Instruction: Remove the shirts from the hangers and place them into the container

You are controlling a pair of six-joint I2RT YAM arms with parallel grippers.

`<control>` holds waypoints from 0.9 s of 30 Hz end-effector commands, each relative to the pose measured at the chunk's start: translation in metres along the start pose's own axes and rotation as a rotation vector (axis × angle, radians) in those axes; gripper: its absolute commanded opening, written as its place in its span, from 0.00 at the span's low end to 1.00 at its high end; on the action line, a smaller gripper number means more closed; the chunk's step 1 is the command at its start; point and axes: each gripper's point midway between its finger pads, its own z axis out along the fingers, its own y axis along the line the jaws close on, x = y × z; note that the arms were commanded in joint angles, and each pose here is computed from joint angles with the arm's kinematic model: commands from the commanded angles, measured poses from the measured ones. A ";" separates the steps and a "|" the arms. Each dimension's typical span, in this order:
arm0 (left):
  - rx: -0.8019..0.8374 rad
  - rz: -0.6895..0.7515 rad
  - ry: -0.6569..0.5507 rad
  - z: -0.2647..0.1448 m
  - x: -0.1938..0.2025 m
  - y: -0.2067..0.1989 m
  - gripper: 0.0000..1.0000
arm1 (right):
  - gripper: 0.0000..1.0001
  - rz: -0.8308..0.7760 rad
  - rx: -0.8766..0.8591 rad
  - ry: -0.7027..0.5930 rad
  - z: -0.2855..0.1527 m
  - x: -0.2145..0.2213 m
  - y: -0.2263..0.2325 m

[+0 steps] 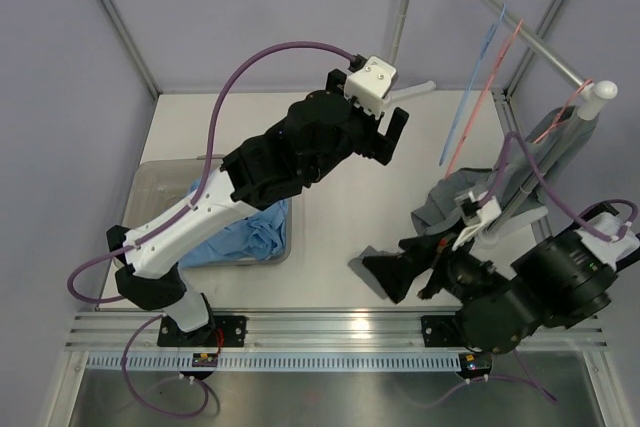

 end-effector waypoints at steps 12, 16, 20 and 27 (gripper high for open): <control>0.465 -0.072 0.003 0.014 0.032 -0.084 0.84 | 1.00 -0.306 0.260 -0.332 -0.063 -0.216 -0.135; 0.577 -0.092 -0.007 0.018 0.040 -0.109 0.83 | 0.99 -0.389 0.281 -0.334 -0.067 -0.228 -0.124; 0.640 -0.094 -0.027 0.016 0.041 -0.132 0.82 | 0.99 -0.383 0.280 -0.328 -0.068 -0.233 -0.119; 0.662 -0.091 -0.040 0.024 0.034 -0.164 0.83 | 0.99 -0.359 0.277 -0.314 -0.069 -0.231 -0.126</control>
